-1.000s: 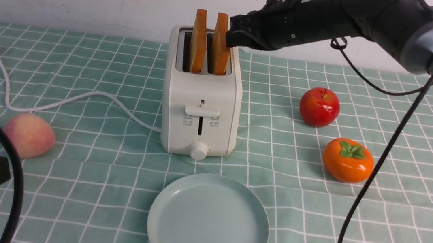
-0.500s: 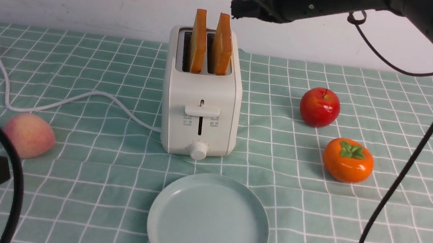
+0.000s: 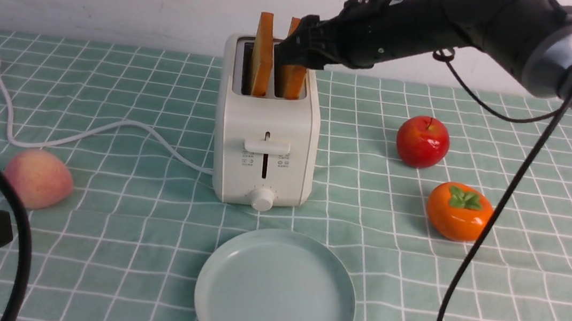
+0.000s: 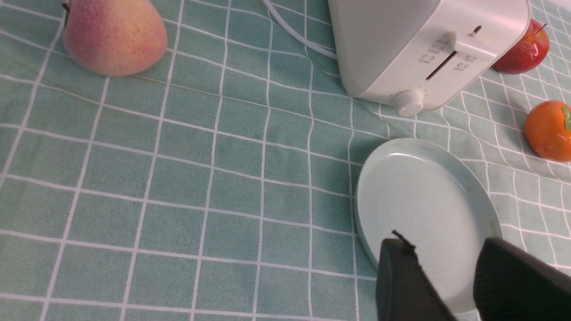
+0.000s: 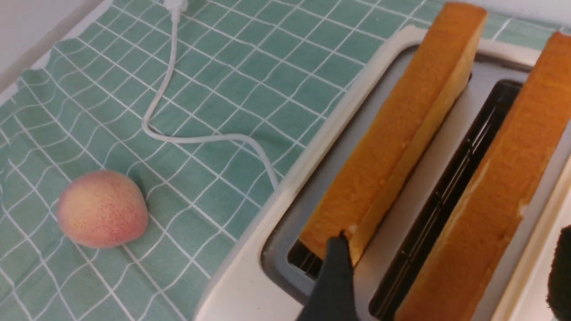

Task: Take toasted bread from bread machine on blue coffee table place on plate.
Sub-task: 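Grasp the toast slice in the toaster and pull it up out of the slot with the right gripper, then place the held slice of bread on top of the slice on the plate with the right gripper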

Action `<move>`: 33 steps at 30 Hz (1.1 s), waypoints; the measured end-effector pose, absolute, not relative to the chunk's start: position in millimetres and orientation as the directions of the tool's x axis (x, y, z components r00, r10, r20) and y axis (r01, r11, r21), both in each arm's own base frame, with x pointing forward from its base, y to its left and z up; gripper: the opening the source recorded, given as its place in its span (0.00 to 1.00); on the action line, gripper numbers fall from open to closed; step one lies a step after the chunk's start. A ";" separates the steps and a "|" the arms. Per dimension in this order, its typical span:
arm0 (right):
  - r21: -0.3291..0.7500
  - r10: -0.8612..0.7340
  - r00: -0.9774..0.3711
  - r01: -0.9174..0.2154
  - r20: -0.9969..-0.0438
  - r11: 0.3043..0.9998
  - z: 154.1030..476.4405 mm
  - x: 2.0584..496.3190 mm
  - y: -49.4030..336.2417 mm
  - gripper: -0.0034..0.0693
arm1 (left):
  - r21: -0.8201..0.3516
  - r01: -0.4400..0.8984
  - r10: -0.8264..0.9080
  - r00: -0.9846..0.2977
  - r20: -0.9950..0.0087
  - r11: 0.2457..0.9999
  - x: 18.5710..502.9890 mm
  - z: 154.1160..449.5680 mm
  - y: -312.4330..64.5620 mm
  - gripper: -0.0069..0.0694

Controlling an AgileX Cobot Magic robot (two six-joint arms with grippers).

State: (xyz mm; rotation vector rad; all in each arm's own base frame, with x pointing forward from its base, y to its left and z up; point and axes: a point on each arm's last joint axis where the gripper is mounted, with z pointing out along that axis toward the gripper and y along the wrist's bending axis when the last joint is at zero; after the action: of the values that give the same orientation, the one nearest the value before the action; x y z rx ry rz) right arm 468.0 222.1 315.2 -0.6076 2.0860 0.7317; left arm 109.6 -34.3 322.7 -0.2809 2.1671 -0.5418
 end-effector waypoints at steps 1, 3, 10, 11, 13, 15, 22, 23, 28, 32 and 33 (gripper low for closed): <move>0.288 -0.163 -0.551 -0.638 -0.818 0.715 310.7 469.5 222.8 0.85 | -0.474 -0.009 -0.382 -0.605 -0.698 0.880 109.5 322.6 -34.3 0.40; 0.295 -0.165 -0.563 -0.634 -0.810 0.715 303.6 471.8 223.8 0.82 | -0.473 -0.010 -0.382 -0.607 -0.697 0.881 109.5 322.2 -34.3 0.40; 0.328 -0.142 -0.577 -0.630 -0.804 0.704 304.3 471.2 224.5 0.40 | -0.476 -0.011 -0.383 -0.609 -0.694 0.879 109.3 322.0 -34.5 0.41; 0.330 -0.140 -0.577 -0.630 -0.805 0.703 305.8 470.7 224.0 0.33 | -0.476 -0.011 -0.383 -0.610 -0.694 0.879 109.3 322.0 -34.5 0.41; 0.335 -0.132 -0.575 -0.631 -0.808 0.700 311.4 469.5 221.1 0.19 | -0.476 -0.012 -0.383 -0.611 -0.693 0.880 109.2 321.8 -34.5 0.41; 0.353 -0.101 -0.571 -0.626 -0.815 0.695 323.1 468.0 213.9 0.16 | -0.475 -0.013 -0.382 -0.613 -0.691 0.880 109.0 321.6 -34.5 0.41; 0.333 0.030 -0.446 -0.621 -0.895 0.710 418.5 439.6 151.9 0.16 | -0.474 -0.014 -0.381 -0.616 -0.689 0.880 108.8 321.2 -34.5 0.41; 0.315 0.036 -0.418 -0.623 -0.908 0.716 436.2 430.3 137.4 0.16 | -0.474 -0.014 -0.381 -0.617 -0.689 0.881 108.8 321.1 -34.5 0.41; 0.229 0.003 -0.346 -0.615 -0.938 0.755 490.6 386.4 81.4 0.16 | -0.473 -0.015 -0.380 -0.619 -0.687 0.881 108.6 320.8 -34.5 0.41; 0.245 -0.043 -0.468 -0.535 -0.883 0.809 497.9 352.7 35.3 0.16 | -0.473 -0.016 -0.380 -0.620 -0.687 0.881 108.6 320.8 -34.5 0.40; 0.268 -0.041 -0.509 -0.519 -0.860 0.811 492.2 351.2 33.1 0.16 | -0.473 -0.016 -0.380 -0.620 -0.687 0.881 108.6 320.8 -34.5 0.40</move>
State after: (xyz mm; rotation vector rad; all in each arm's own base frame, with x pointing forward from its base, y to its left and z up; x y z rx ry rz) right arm 351.2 33.1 492.2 -0.4147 2.0375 0.6296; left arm 108.6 -34.5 320.8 -0.2834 2.1886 -0.5414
